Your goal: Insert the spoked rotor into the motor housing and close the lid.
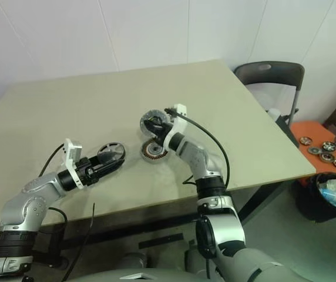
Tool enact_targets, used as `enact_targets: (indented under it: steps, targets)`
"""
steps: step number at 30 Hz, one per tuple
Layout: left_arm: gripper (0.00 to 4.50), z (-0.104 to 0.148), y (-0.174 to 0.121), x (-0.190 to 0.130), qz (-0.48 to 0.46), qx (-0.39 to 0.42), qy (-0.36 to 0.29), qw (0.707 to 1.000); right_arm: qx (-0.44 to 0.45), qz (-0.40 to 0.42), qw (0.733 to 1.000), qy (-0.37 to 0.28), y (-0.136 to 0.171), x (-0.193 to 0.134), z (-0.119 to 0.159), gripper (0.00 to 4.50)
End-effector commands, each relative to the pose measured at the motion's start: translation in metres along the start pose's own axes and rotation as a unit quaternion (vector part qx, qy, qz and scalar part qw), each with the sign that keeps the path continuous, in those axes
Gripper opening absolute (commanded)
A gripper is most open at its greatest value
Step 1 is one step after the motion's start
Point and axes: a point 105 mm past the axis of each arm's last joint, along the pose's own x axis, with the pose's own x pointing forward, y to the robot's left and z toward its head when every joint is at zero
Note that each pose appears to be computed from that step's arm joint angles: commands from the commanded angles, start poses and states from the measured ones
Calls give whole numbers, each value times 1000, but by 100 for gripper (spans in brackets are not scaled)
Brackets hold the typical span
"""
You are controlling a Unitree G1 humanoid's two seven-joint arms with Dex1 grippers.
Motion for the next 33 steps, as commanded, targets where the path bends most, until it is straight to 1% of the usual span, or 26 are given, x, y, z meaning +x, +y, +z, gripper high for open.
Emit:
enact_targets:
  steps: [1, 3, 6, 12, 16, 18, 21, 25, 29, 33]
  targets:
    - [325, 14, -2, -3, -2, 19, -18, 1000, -67, -12, 997, 23, 2, 6, -9, 2]
    - [325, 14, -2, -4, -1, 19, -18, 1000, -99, -20, 994, 42, -2, 5, -18, 2]
    - [325, 13, -2, -5, 1, 21, -15, 1000, -101, -21, 993, 48, -3, 4, -21, 2]
    - [325, 4, 13, -10, 33, 31, 5, 999, -88, 66, 993, 33, 24, 0, -13, 2]
    - [325, 0, 24, -16, 54, 31, 12, 998, -92, 81, 992, 39, 26, -1, -14, 2]
    - [325, -2, 36, -23, 84, 28, 14, 996, -94, 81, 991, 43, 25, 1, -16, 2]
    - [325, -3, 59, -40, 141, 7, 6, 990, -97, 79, 991, 53, 23, 3, -20, 2]
    - [325, 2, 88, -66, 202, -42, -26, 978, -98, 81, 990, 65, 24, 8, -26, 2]
    - [325, 5, 100, -80, 217, -85, -49, 971, -104, 85, 988, 73, 25, 11, -29, 2]
    - [325, -13, 108, -91, 236, -122, -38, 963, -107, 89, 987, 74, 26, 14, -28, 2]
